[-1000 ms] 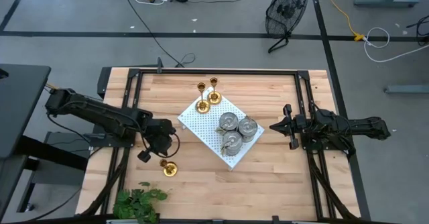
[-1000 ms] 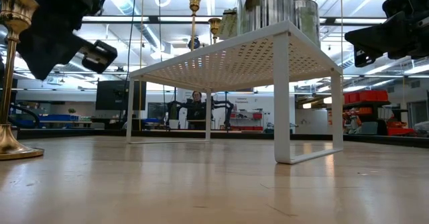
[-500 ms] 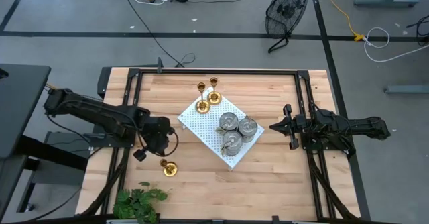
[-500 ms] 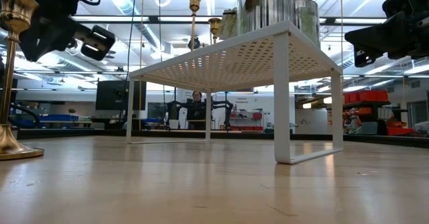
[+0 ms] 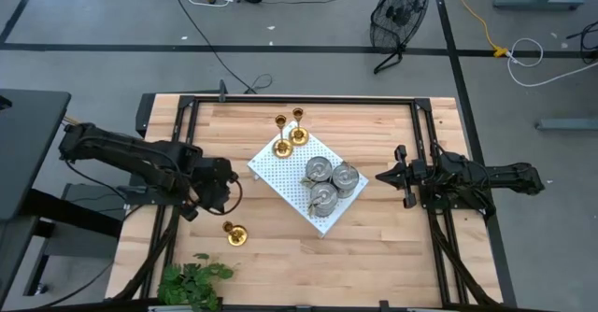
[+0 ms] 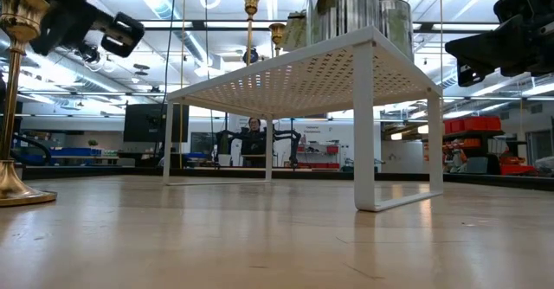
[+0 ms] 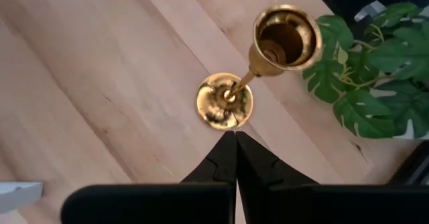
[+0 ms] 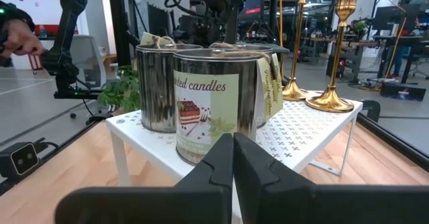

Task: Pick & Place candle stick holders
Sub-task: Put the gold candle holder on the shelf align with the other gold metal candle holder

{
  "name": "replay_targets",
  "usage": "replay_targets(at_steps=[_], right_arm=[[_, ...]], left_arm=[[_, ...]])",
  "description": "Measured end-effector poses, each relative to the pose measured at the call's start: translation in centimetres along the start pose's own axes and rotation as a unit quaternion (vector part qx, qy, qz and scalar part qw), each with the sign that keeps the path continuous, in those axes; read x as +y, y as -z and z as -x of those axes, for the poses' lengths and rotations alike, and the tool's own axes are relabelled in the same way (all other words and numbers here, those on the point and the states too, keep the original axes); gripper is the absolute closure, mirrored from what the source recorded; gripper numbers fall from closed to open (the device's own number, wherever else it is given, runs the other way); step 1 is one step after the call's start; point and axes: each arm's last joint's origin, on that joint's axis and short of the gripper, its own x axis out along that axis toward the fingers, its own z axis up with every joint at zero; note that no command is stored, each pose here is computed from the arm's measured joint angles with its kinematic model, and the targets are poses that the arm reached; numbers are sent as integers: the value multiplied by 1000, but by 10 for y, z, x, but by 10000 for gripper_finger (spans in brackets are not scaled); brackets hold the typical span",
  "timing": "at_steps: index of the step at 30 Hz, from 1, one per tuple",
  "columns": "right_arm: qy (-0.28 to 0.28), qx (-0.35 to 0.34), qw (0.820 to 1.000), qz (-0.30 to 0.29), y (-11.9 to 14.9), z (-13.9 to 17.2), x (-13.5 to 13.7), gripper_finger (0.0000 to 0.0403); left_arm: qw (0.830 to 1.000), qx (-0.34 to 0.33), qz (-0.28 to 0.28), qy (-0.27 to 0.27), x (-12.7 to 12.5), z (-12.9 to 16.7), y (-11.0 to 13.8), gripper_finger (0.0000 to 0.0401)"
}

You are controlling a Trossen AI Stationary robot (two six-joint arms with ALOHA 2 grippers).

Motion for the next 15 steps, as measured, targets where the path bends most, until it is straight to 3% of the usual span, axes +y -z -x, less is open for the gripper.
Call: replay_targets(at_steps=[9,15], right_arm=[[0,0,1000,0,0,0,0,387],[0,0,1000,0,0,0,0,387]], left_arm=[[1000,-26,-4,-14,-4,32,-22,397],[998,-58,24,-25,-5,50,-36,396]])
